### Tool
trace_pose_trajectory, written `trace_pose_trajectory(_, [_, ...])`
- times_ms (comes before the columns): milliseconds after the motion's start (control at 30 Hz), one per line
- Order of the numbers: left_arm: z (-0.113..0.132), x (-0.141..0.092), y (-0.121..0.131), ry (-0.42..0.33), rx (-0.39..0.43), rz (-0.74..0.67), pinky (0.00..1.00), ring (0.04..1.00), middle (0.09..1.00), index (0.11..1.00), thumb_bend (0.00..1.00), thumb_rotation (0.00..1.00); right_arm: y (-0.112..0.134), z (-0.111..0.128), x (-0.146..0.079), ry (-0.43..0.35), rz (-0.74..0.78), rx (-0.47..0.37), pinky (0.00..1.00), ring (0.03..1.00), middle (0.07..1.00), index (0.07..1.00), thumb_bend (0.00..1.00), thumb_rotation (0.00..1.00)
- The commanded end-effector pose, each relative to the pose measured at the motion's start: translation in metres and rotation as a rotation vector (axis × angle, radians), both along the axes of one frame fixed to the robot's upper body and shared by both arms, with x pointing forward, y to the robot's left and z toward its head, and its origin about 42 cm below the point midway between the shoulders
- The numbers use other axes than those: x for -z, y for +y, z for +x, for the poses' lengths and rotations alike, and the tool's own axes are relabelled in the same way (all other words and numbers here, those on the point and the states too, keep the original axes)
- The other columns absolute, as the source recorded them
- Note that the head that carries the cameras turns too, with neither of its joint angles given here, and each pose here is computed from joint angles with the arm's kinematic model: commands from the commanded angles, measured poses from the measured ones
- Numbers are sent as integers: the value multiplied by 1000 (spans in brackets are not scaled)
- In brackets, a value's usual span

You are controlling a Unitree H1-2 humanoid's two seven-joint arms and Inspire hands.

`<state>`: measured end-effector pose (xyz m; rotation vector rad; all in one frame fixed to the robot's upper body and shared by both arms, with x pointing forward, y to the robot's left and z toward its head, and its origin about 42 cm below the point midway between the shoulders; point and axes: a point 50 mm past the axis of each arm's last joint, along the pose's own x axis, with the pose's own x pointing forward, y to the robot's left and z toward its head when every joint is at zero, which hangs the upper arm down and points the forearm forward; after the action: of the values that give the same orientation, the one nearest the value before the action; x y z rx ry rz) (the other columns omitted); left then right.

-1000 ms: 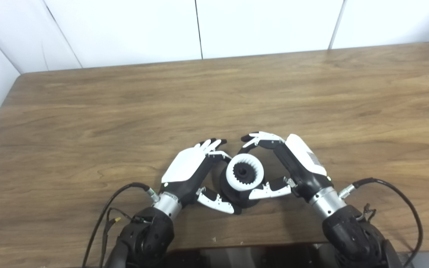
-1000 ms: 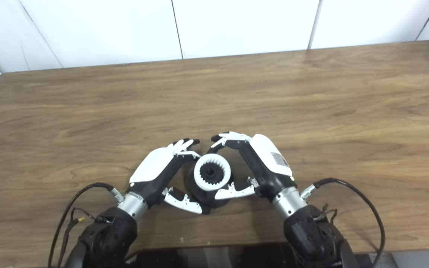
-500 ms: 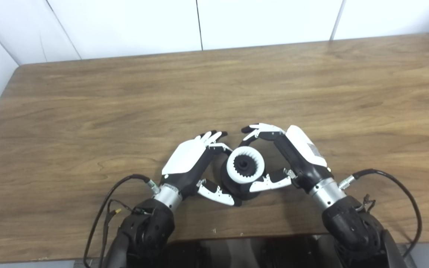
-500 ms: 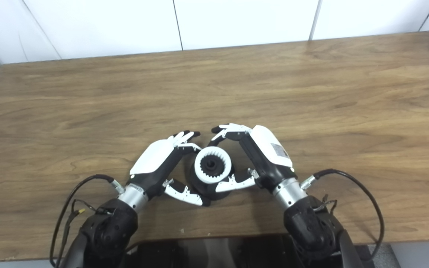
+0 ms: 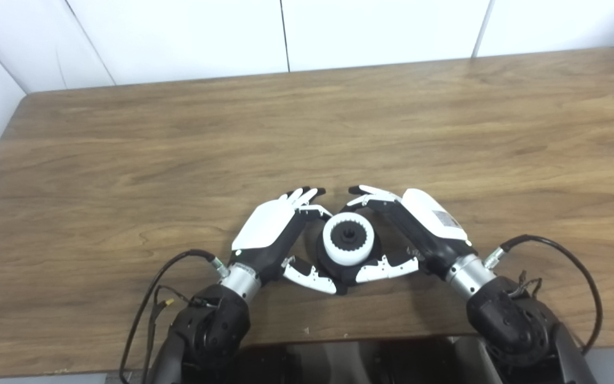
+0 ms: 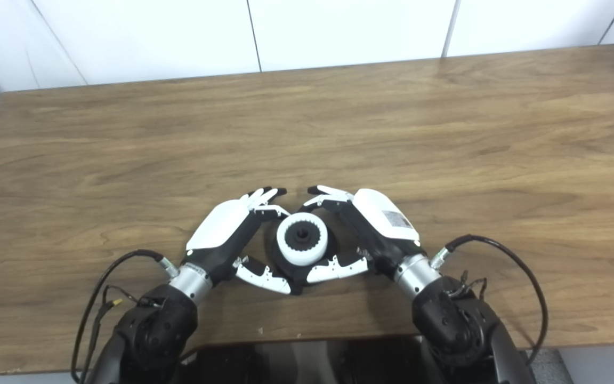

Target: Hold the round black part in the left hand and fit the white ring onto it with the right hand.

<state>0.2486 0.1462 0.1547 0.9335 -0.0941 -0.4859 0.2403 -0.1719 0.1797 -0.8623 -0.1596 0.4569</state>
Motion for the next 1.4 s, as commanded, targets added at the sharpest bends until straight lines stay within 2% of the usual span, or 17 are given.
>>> trace_pose_trajectory(0, [7,-13,-1,-70,5,-12,1000,1000,972,627,1000,321,4,5,-12,-47,7,-9,861,908,909,731,937,437])
trace_pose_trajectory(200, [6,-14,0,-71,5,-10,1000,1000,970,627,1000,320,3,4,-11,-33,-7,-14,856,913,917,747,947,456])
trace_pose_trajectory(300, [6,-14,0,-71,4,-8,1000,1000,969,627,1000,315,2,4,-11,-25,-14,-19,858,918,924,784,952,455])
trace_pose_trajectory(400, [6,-14,0,-71,3,-6,1000,1000,969,628,1000,307,1,4,-12,-12,-16,-24,873,931,936,855,968,455])
trace_pose_trajectory(500, [6,-14,0,-69,2,-8,1000,1000,969,627,1000,283,1,5,-13,-6,-18,-30,871,949,960,971,997,474])
trace_pose_trajectory(567, [6,-14,0,-68,2,-7,1000,1000,969,627,1000,271,0,5,-13,-4,-18,-35,870,955,970,996,1000,482])
trace_pose_trajectory(1067, [5,-13,1,-69,4,5,1000,1000,971,630,1000,276,-14,12,-18,9,-67,-59,941,1000,1000,1000,1000,496])
trace_pose_trajectory(1367, [5,-14,2,-67,6,2,1000,1000,969,624,1000,263,-26,15,-24,29,-37,-53,913,1000,1000,1000,1000,538])
